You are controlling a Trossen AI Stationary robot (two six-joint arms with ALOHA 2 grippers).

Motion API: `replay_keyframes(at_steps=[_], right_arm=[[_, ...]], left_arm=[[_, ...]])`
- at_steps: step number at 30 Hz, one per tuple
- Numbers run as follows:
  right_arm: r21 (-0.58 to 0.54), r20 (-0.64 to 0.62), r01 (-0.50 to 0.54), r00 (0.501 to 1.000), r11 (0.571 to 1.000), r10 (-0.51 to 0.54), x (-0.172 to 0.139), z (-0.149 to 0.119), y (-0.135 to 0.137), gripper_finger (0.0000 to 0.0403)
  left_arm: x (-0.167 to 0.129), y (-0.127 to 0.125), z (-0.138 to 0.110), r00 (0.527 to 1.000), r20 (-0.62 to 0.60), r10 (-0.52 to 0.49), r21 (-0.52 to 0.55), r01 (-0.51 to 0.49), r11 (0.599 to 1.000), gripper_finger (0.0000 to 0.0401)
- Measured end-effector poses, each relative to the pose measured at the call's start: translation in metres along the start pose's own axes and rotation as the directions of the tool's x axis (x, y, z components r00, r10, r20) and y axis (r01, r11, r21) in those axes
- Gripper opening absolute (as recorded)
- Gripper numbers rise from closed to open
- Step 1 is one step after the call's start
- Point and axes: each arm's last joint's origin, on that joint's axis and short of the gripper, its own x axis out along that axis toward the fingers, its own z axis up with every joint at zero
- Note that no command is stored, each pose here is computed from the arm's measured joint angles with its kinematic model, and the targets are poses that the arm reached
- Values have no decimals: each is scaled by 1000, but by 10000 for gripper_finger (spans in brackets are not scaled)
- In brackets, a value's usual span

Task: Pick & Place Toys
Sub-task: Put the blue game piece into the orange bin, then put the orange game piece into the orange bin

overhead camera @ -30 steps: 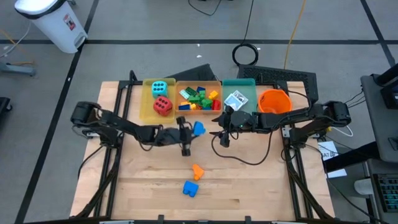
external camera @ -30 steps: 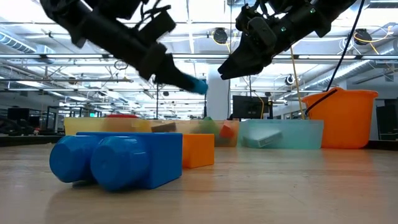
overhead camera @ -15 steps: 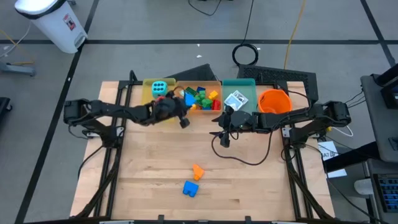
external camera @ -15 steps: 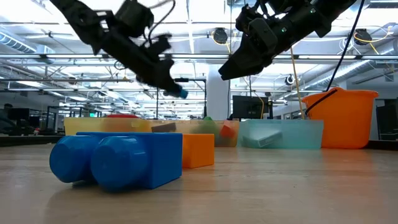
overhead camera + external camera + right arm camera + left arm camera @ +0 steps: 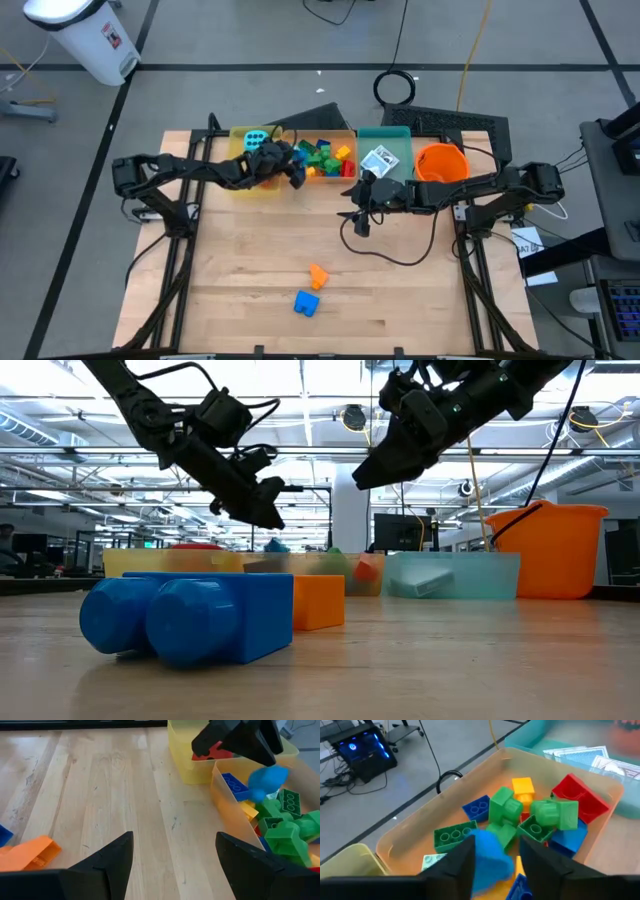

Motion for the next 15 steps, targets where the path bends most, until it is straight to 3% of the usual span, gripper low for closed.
replay_keyframes(at_steps=[6, 11, 15], right_arm=[[-7, -31, 1, 1000, 1000, -1, 0, -3, 0, 251], [-13, -42, 2, 999, 1000, -2, -6, -2, -1, 251], [7, -18, 1, 1000, 1000, -1, -17, 4, -2, 251]], left_arm=[[-2, -5, -1, 1000, -13, -19, 12, 19, 1000, 234], [-24, -29, 10, 980, 39, -196, 100, 191, 976, 285], [-52, -58, 17, 918, 73, -390, 152, 377, 914, 305]])
